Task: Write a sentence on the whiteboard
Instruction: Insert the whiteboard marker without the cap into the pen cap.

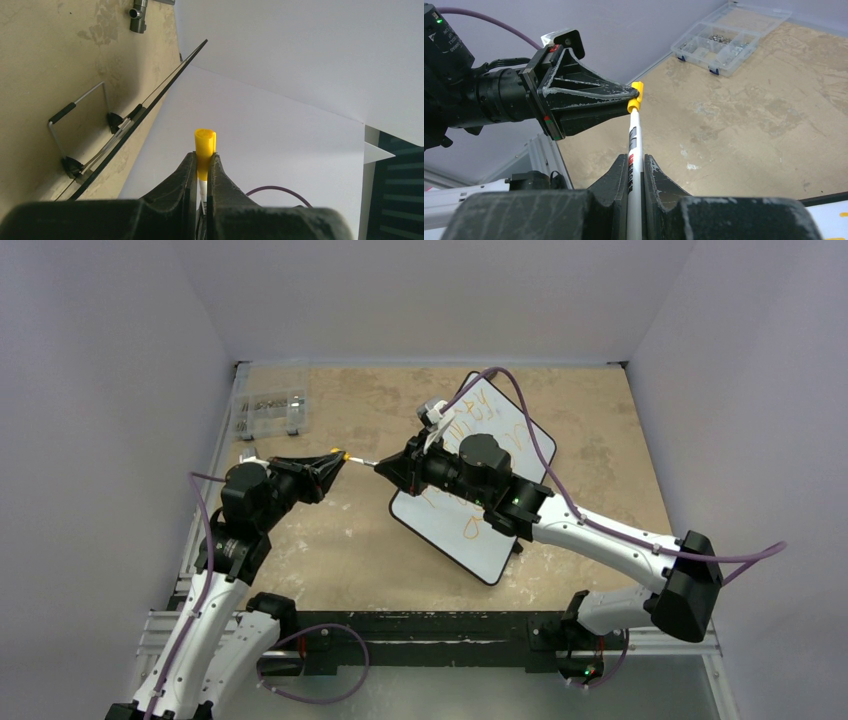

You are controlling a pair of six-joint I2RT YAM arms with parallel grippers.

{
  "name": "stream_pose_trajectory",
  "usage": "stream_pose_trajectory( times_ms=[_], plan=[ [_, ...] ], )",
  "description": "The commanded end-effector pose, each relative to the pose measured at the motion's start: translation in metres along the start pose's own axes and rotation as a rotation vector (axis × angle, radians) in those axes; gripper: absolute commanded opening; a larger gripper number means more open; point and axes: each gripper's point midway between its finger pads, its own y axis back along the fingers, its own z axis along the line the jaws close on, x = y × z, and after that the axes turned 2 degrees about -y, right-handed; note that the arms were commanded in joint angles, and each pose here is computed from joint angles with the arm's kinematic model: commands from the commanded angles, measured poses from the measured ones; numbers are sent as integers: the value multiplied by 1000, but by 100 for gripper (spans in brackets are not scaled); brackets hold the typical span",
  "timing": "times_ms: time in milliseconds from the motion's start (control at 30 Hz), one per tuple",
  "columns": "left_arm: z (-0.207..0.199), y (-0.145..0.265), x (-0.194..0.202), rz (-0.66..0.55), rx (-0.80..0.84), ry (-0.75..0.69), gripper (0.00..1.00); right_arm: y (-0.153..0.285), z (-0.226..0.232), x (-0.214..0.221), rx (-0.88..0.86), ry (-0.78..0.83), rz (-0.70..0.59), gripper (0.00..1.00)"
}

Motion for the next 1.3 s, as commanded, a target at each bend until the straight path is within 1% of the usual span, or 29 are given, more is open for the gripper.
stream_pose_trajectory(
  times_ms=[0,467,867,1067,1267],
  plan=[
    [-13,2,5,27,44,10,0,-4,11,-30,-16,26,-79,0],
    [-11,-2,7,46,43,9,0,-28,18,-22,0,39,-39,0],
    [-16,1,13,78,67,5,0,-61,22,3,18,54,11,0],
    [-29,0,23,142,146,-35,0,-73,20,4,32,23,-5,0],
    [-47,4,32,185,252,-91,0,-89,16,-5,89,-77,-39,0]
  ],
)
